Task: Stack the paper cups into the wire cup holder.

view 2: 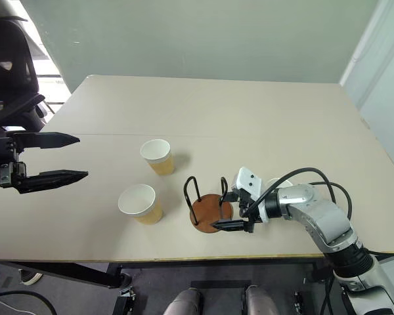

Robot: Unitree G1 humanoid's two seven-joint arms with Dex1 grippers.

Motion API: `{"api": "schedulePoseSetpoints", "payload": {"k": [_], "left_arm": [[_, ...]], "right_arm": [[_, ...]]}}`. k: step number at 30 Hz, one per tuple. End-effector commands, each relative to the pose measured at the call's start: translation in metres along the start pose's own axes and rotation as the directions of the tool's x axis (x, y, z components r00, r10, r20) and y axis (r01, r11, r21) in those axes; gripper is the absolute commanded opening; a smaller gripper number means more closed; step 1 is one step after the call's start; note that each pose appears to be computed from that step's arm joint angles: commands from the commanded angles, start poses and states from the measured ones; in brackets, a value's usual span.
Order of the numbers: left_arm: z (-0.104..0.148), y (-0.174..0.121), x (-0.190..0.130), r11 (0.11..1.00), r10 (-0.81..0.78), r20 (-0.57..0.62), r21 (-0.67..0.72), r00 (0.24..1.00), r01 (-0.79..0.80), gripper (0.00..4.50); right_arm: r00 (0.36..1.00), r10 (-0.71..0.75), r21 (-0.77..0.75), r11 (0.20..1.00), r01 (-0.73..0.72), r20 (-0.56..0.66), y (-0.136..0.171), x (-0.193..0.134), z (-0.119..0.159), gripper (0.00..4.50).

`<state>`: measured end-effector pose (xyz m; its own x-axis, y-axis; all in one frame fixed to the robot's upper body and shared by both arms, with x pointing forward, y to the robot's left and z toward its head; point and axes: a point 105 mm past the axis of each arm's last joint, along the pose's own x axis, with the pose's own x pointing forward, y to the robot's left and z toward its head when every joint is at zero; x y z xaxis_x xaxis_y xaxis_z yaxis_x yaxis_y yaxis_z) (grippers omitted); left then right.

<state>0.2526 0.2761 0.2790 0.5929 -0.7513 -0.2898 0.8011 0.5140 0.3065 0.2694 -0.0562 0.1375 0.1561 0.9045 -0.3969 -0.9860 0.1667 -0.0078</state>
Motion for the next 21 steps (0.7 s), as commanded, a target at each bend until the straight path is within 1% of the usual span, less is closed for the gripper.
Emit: {"api": "schedulePoseSetpoints", "payload": {"k": [1, 3, 8, 14, 19, 21], "left_arm": [[0.011, 0.001, -0.006, 0.998, 0.026, 0.023, 0.055, 0.999, -0.027, 4.5], [0.011, 0.002, -0.006, 0.998, 0.026, 0.025, 0.057, 0.999, -0.028, 4.5], [0.011, 0.003, -0.003, 0.998, 0.019, 0.031, 0.065, 0.999, -0.021, 4.5], [0.013, 0.008, 0.005, 0.997, -0.008, 0.041, 0.081, 0.999, 0.004, 4.5], [0.015, 0.013, 0.014, 0.995, -0.035, 0.054, 0.098, 0.998, 0.029, 4.5], [0.016, 0.013, 0.018, 0.994, -0.052, 0.066, 0.104, 0.996, 0.045, 4.5]], "right_arm": [[0.999, 0.026, -0.08, 0.996, -0.028, -0.021, 0.001, -0.013, 0.012, 4.48], [0.998, 0.04, -0.11, 0.993, -0.045, -0.051, 0.001, -0.027, 0.016, 4.48], [0.993, -0.002, -0.208, 0.978, -0.023, -0.116, -0.007, -0.064, 0.032, 4.48], [0.991, -0.016, -0.314, 0.949, -0.026, -0.131, -0.005, -0.097, 0.061, 4.48], [0.98, -0.14, -0.404, 0.912, 0.073, -0.139, -0.013, -0.136, 0.08, 4.48], [0.968, -0.196, -0.407, 0.906, 0.118, -0.157, -0.019, -0.152, 0.08, 4.48]]}}
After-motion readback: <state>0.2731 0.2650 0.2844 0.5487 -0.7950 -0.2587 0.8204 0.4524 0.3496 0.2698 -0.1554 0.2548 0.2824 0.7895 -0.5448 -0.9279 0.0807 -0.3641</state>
